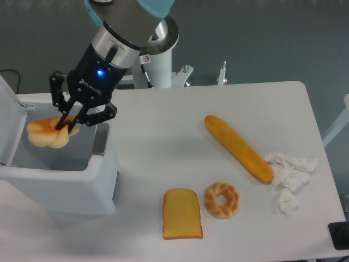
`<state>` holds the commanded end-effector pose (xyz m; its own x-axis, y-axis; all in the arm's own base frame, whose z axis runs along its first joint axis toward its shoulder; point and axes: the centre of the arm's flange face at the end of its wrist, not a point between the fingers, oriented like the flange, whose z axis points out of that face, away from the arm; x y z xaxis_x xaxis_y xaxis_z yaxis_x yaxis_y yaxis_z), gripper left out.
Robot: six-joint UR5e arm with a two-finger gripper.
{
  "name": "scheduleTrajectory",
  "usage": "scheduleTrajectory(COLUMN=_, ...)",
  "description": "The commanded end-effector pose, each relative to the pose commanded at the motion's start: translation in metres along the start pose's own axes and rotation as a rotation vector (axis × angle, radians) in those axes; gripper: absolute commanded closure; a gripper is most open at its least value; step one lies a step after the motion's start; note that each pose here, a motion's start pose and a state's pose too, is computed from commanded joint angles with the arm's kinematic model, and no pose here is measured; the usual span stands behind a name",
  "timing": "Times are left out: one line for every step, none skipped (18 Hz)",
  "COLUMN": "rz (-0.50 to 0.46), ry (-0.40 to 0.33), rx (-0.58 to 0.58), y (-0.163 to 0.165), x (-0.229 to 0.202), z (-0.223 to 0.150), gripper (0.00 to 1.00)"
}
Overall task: Place the round bread in the trash can
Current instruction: 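Carry the held bread over the open white trash can, then open the gripper to drop the bread into the trash can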
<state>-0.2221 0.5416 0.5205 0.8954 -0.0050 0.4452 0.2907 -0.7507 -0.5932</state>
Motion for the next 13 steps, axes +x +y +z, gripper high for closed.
scheduleTrajectory(rz=0.003, ry=0.000, rx=0.000, y=0.0004, x=-0.0002, z=0.0004, gripper=0.53)
scheduleTrajectory(rz=0.004, ry=0.001, rx=-0.001, y=-0.0001, x=0.0001, z=0.0011, gripper=0.51)
scheduleTrajectory(rz=0.004, ry=0.000, rx=0.001, y=-0.0001, x=0.0000, z=-0.0001, gripper=0.51)
scheduleTrajectory(rz=0.004, ry=0.001, rx=-0.001, y=0.0003, x=-0.0002, z=0.0015, gripper=0.51)
scheduleTrajectory(rz=0.006, ry=0.004, rx=-0.004, y=0.0008, x=0.0018, z=0.0035, gripper=0.51)
scheduleTrajectory(rz=0.005, ry=0.005, rx=-0.005, y=0.0022, x=0.0017, z=0.0042, gripper=0.51)
scheduleTrajectory(rz=0.008, ry=0.004, rx=-0.004, y=0.0021, x=0.0024, z=0.0035, gripper=0.47)
scheduleTrajectory(rz=0.011, ry=0.005, rx=-0.005, y=0.0027, x=0.0021, z=0.0040, gripper=0.44)
scheduleTrajectory(rz=0.015, ry=0.005, rx=-0.005, y=0.0027, x=0.0029, z=0.0045, gripper=0.43)
scheduleTrajectory(rz=0.014, ry=0.005, rx=-0.005, y=0.0027, x=0.0021, z=0.0040, gripper=0.42)
scheduleTrajectory(rz=0.015, ry=0.005, rx=-0.005, y=0.0027, x=0.0029, z=0.0045, gripper=0.41)
scheduleTrajectory(rz=0.013, ry=0.005, rx=-0.006, y=0.0028, x=0.0014, z=0.0047, gripper=0.38)
scheduleTrajectory(rz=0.016, ry=0.005, rx=-0.005, y=0.0027, x=0.0021, z=0.0040, gripper=0.32)
